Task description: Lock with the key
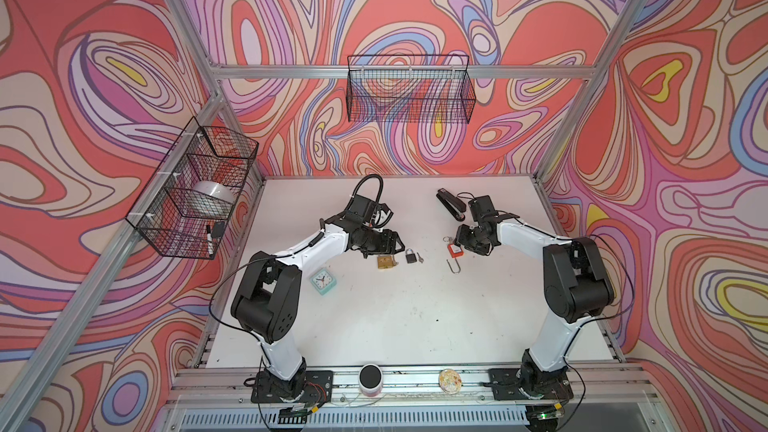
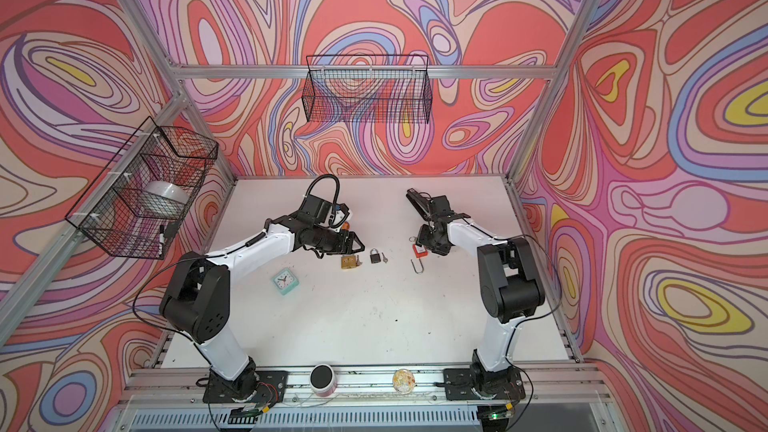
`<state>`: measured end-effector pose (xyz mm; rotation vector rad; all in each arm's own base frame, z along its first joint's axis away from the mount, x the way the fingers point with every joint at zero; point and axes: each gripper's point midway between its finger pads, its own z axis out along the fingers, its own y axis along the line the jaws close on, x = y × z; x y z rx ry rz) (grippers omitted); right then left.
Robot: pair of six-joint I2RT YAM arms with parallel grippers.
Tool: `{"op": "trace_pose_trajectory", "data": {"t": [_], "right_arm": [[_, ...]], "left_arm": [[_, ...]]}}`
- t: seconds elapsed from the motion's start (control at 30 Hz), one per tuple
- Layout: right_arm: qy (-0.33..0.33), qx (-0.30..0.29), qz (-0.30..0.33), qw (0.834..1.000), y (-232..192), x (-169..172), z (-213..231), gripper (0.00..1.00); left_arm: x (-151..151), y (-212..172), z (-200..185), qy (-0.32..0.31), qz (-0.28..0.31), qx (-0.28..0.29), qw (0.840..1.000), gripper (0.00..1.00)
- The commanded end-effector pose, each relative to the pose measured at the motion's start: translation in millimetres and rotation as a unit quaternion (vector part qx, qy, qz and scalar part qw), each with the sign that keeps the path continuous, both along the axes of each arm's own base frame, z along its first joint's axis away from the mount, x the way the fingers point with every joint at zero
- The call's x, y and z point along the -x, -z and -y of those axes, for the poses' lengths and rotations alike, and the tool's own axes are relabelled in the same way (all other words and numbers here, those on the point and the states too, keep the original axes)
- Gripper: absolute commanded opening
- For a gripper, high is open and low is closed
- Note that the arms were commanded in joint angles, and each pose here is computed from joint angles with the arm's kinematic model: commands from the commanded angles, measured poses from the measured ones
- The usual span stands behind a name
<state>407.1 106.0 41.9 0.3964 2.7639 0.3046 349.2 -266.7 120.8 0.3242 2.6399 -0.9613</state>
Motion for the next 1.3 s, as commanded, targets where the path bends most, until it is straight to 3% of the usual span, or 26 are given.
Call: {"op": "trace_pose_trajectory", "data": {"t": [0.0,0.57,0.77,0.87,1.03,1.27], "right_arm": [[-0.033,0.046,-0.023,0.998,4.9,5.4,1.1,0.62],[-0.101,0.099,-0.042,0.989,23.2,3.2,-18.6,0.62],[-0.113,0.122,-0.051,0.985,27.8,1.9,-22.8,0.47],[-0.106,0.122,-0.047,0.986,24.4,2.3,-22.5,0.31],[-0.076,0.072,-0.01,0.994,0.4,3.5,-32.1,0.25],[-0.008,-0.083,0.083,0.993,-77.5,8.5,-59.5,0.22]], "left_arm": [[2.9,-10.7,-2.9,-0.004,0.008,0.005,1.0,0.64],[4.7,-11.6,-4.1,-0.005,0.009,0.005,1.0,0.64],[5.6,-13.7,-5.9,-0.006,0.013,0.002,1.0,0.64],[6.2,-15.2,-6.7,-0.004,0.019,-0.002,1.0,0.64],[9.6,-22.7,-1.9,0.025,0.052,-0.005,0.998,0.63],[23.6,-57.6,28.3,0.146,0.159,0.021,0.976,0.63]]}}
